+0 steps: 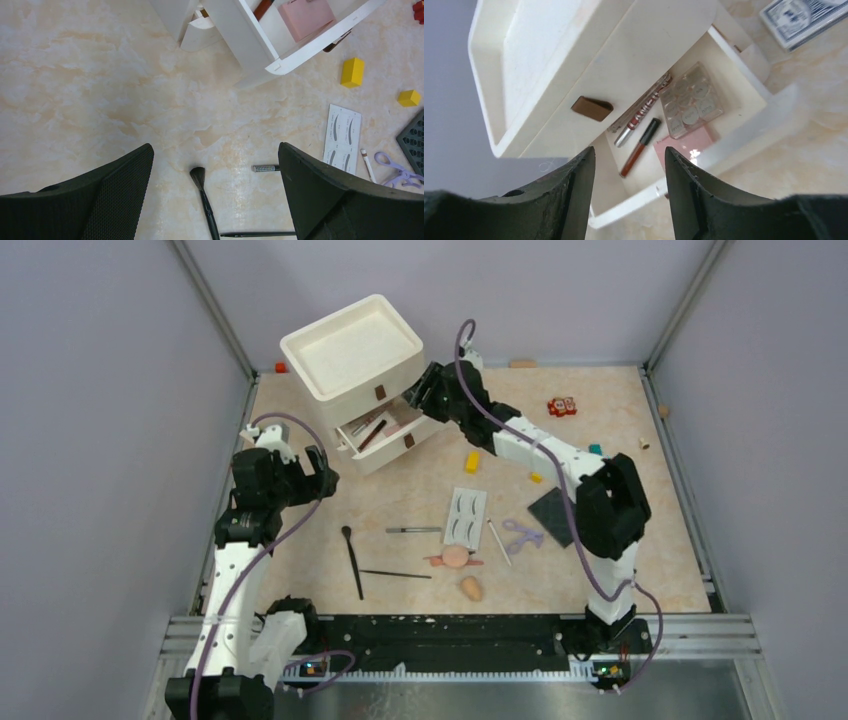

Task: Organize the makeup
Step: Close the drawer in the storage box.

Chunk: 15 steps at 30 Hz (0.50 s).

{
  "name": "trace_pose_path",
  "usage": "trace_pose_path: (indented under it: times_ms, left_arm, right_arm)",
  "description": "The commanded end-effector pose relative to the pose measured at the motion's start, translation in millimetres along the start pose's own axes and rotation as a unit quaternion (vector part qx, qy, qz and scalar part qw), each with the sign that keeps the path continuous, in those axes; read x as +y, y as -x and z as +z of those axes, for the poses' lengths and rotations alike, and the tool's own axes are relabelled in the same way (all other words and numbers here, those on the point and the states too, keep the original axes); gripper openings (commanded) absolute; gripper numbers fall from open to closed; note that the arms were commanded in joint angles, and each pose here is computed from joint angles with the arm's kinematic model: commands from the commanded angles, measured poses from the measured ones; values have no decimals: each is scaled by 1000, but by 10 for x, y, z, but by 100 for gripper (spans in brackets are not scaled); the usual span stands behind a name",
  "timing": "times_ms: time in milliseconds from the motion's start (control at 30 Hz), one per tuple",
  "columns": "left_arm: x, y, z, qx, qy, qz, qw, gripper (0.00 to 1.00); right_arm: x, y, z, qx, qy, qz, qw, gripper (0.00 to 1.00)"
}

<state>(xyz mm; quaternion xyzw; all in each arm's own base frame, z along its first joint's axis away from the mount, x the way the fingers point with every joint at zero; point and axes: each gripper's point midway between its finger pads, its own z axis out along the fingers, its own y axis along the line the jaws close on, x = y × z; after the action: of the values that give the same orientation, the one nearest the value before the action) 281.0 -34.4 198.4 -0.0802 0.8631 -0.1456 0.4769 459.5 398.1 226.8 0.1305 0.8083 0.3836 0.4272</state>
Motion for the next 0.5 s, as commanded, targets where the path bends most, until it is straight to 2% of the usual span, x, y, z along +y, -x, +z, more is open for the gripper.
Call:
trace_pose_path:
  times_ms: [0, 167, 333, 467]
  left_arm:
    - [-9, 137, -27, -25, -1, 7, 1000, 99]
    - [-11, 137, -20, -24, -2, 5, 1000, 99]
    - [3, 130, -13, -22, 1, 4, 1000, 99]
    - [12, 136, -12, -24, 3, 4, 1000, 99]
  right_arm:
    - [378, 750, -874, -89, 35, -95, 991, 52]
    - [-278, 1040, -1579, -113, -55, -138, 982, 51]
    - [-1206, 1257, -2383, -143, -172, -111, 968, 50]
    - [-1783, 1287, -3021, -169, -256, -96, 947, 51]
